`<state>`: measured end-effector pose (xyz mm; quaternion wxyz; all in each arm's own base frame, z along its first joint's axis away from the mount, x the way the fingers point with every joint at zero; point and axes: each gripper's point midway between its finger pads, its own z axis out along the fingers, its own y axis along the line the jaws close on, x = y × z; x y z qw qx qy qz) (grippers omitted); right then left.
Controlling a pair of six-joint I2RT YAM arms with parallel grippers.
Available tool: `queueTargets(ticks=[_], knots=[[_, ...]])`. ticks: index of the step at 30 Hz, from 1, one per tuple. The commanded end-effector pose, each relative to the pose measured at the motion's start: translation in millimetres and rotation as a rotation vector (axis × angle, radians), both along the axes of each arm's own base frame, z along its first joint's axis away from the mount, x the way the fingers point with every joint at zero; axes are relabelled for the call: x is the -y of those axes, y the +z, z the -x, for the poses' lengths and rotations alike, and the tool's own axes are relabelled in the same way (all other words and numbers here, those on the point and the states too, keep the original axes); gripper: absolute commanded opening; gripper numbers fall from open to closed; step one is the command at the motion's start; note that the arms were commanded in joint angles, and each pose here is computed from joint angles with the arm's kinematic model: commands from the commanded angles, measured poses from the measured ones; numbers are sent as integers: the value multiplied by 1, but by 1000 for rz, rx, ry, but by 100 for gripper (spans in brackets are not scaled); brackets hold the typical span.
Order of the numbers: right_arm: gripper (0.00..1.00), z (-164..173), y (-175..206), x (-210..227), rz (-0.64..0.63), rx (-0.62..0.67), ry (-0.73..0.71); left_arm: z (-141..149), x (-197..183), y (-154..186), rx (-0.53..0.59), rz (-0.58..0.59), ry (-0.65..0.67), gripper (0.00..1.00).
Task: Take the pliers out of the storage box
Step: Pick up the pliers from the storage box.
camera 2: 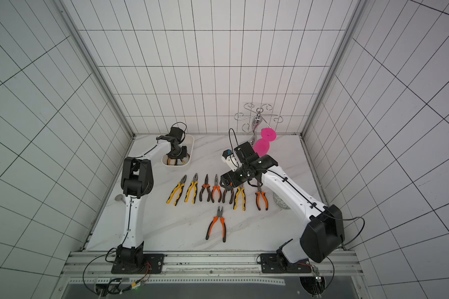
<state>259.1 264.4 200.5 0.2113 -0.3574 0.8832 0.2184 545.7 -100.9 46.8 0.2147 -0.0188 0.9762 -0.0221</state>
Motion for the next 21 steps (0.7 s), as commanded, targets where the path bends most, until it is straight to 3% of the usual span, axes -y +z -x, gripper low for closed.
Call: queueTargets(ticks=[1, 11, 21], knots=[[93, -3, 24, 1, -50, 42, -24, -21, 9, 76, 217, 64, -37, 0], [93, -15, 58, -12, -202, 166, -41, 8, 10, 113, 262, 79, -113, 0], [93, -8, 74, -18, -286, 181, -26, 67, 11, 144, 280, 107, -192, 0]])
